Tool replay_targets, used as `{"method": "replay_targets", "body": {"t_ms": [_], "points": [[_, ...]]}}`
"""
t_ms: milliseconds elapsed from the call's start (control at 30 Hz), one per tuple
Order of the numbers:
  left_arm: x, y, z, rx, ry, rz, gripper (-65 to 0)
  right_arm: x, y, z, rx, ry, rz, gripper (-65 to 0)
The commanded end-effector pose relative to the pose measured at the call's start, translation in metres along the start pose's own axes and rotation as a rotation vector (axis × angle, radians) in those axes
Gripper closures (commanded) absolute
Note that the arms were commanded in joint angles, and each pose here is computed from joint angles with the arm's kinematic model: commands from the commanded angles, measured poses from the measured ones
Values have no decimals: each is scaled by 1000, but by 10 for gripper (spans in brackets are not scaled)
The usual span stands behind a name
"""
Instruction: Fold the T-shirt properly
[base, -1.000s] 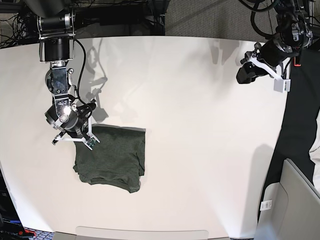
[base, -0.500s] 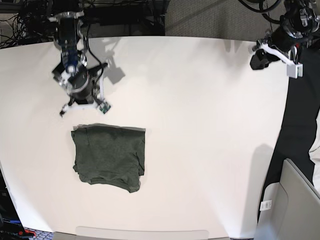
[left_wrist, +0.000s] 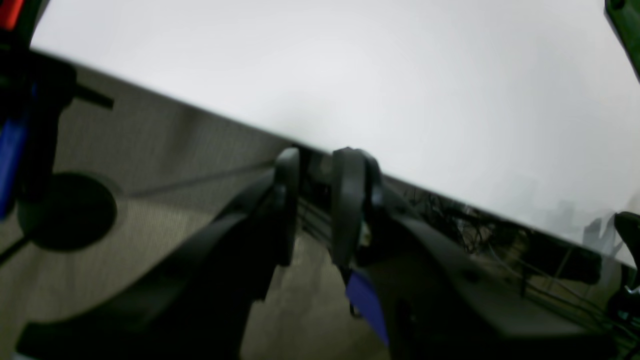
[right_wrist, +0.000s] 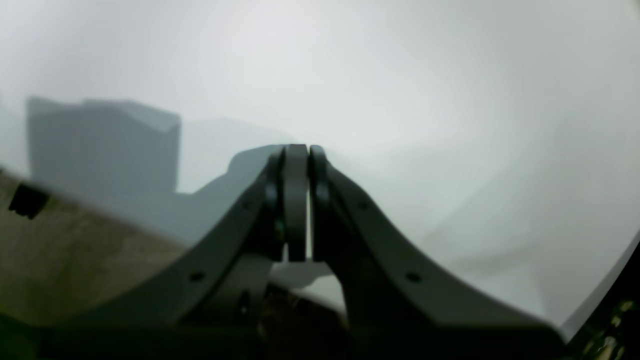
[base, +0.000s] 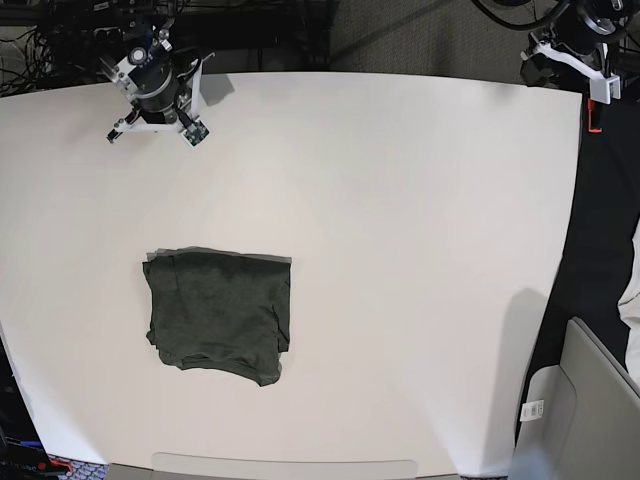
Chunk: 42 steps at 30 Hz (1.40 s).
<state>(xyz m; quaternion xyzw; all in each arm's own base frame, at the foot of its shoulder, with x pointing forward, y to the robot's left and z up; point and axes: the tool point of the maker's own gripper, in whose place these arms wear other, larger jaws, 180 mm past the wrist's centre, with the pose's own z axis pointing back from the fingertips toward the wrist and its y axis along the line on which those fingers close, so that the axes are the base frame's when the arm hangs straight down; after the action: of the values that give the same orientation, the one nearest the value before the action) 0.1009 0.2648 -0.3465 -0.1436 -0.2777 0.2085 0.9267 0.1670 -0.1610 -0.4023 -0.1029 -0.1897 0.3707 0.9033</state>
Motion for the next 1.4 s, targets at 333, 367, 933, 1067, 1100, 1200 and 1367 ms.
{"method": "replay_targets", "body": {"t_ms": [333,367,933,1067,1100,1200,1367], "points": [[-11,2,8,9,24,4,-119,-54,61,14,166,128,10,0],[-12,2,8,10,24,8,-119,-55,64,14,171,130,11,0],[-11,3,6,10,22,10,-119,20,7,5,77,-91,-40,0],[-11,3,6,10,21,9,-119,35,-32,6,-13,-111,-65,0],[-11,3,6,10,21,9,-119,35,-41,6,-34,-100,-69,0],[-11,3,6,10,21,9,-119,24,-51,7,-53,-50,-59,0],[-14,2,5,8,19,27,-119,15,-34,7,15,-49,-72,0]]}}
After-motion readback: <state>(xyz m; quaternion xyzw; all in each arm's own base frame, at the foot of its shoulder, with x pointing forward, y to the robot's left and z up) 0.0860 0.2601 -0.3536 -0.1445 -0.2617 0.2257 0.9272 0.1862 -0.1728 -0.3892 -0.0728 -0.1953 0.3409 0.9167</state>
